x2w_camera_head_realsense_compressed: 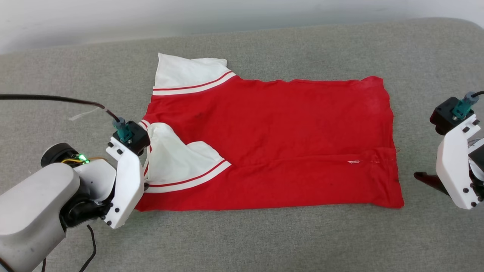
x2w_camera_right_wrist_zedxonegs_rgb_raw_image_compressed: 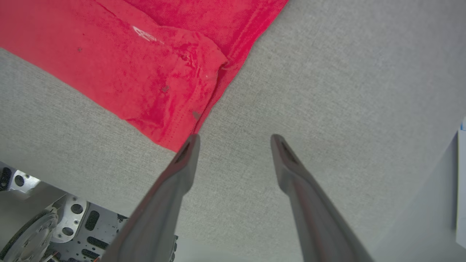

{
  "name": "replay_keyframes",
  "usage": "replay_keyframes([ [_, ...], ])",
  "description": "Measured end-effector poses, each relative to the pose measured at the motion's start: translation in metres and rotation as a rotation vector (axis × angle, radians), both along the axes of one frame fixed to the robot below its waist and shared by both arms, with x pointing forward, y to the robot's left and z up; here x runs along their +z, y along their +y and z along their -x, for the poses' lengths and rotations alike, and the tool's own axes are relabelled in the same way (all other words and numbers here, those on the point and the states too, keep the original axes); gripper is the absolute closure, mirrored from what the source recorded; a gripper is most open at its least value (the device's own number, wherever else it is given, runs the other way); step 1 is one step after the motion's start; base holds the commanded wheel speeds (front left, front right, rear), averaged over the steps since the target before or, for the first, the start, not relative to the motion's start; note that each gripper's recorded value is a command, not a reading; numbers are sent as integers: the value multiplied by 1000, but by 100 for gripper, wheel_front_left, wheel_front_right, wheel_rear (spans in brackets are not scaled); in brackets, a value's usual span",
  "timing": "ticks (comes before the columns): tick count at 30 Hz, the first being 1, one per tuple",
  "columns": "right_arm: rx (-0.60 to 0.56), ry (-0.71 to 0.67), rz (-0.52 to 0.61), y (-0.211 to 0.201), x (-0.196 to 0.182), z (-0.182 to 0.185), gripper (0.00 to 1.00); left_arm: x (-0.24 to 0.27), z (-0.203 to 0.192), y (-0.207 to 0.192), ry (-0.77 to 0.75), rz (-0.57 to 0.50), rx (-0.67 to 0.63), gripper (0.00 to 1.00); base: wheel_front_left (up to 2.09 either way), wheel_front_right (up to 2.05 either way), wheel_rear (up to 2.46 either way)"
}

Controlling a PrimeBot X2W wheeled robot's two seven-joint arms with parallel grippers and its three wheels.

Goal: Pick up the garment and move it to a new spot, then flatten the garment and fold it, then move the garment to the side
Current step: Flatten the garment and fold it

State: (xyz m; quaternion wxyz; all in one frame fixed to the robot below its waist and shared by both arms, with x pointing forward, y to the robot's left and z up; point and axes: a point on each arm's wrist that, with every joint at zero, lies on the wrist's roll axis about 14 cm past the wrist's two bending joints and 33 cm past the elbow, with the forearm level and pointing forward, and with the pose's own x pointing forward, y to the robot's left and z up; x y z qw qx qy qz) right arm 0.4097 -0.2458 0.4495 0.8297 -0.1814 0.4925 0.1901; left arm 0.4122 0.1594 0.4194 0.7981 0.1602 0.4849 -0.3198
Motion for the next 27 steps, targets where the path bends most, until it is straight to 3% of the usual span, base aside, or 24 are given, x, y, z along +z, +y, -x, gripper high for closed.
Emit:
replay_keyframes([
  [9, -120, 188, -159, 24, -54, 10, 0, -8, -3, -1, 11, 1, -13, 100, 0, 0, 0],
  [12, -130, 250, -172, 35, -82, 21, 0, -15, -5, 2, 23, -8, -8, 100, 0, 0, 0],
  [16, -124, 252, -170, 38, -90, 22, 0, -18, -5, 4, 32, -11, -1, 100, 0, 0, 0],
  [17, -121, 246, -171, 38, -89, 22, 74, -18, -5, 4, 33, -11, 0, 100, 0, 0, 0],
  [18, -117, 240, -170, 39, -89, 21, 100, -18, -5, 4, 32, -12, 0, 100, 0, 0, 0],
  [27, -51, 97, -174, 40, -49, 14, 100, -2, 7, 9, 5, 0, 13, 100, 0, 0, 0],
])
